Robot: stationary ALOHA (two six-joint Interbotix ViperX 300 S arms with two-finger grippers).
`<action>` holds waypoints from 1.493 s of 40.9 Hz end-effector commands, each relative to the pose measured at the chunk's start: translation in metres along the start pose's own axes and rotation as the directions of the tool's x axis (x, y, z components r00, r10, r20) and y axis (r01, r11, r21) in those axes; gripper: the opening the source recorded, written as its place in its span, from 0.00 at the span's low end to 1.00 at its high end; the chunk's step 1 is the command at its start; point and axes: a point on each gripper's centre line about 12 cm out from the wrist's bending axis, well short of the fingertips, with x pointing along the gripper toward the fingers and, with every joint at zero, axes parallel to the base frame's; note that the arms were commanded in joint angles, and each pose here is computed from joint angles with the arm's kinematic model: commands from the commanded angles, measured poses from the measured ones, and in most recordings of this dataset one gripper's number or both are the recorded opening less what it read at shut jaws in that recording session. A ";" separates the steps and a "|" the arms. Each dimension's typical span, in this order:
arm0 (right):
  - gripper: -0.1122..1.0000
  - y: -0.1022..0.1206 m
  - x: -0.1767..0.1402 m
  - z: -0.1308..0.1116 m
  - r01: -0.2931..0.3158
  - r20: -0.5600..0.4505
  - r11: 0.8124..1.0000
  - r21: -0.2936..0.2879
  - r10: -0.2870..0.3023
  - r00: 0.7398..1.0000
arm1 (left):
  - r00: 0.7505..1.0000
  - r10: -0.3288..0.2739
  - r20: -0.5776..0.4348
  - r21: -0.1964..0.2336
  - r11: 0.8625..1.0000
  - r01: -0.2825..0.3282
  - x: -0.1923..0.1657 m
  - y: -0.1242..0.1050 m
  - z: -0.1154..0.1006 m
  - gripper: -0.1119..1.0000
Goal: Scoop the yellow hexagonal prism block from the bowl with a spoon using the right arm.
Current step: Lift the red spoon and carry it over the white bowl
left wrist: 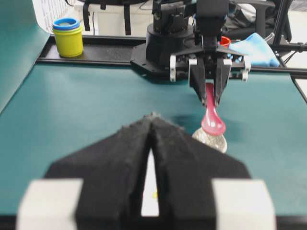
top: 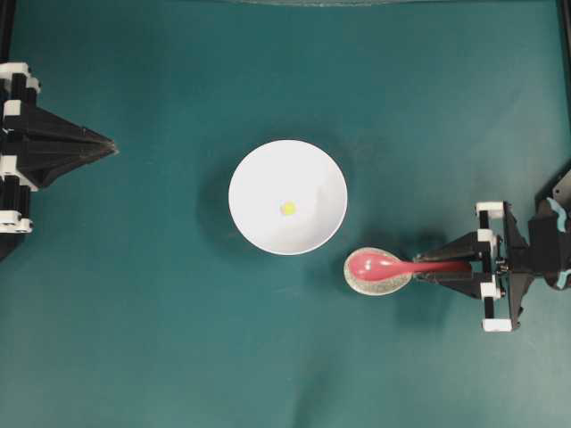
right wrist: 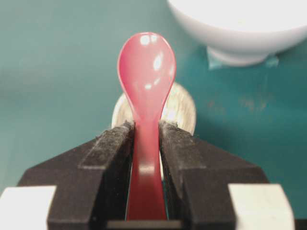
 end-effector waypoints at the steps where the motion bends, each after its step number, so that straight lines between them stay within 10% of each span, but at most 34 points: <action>1: 0.32 -0.002 0.001 0.013 0.006 0.039 1.000 0.020 -0.007 0.999 | 1.000 0.001 0.002 0.006 1.000 -0.001 0.002 0.000 0.005 0.14; 61: 0.33 -0.064 0.040 0.141 0.069 -0.219 0.990 0.120 -0.042 0.975 | 0.993 0.003 -0.121 0.014 1.000 -0.001 -0.004 0.000 -0.004 0.14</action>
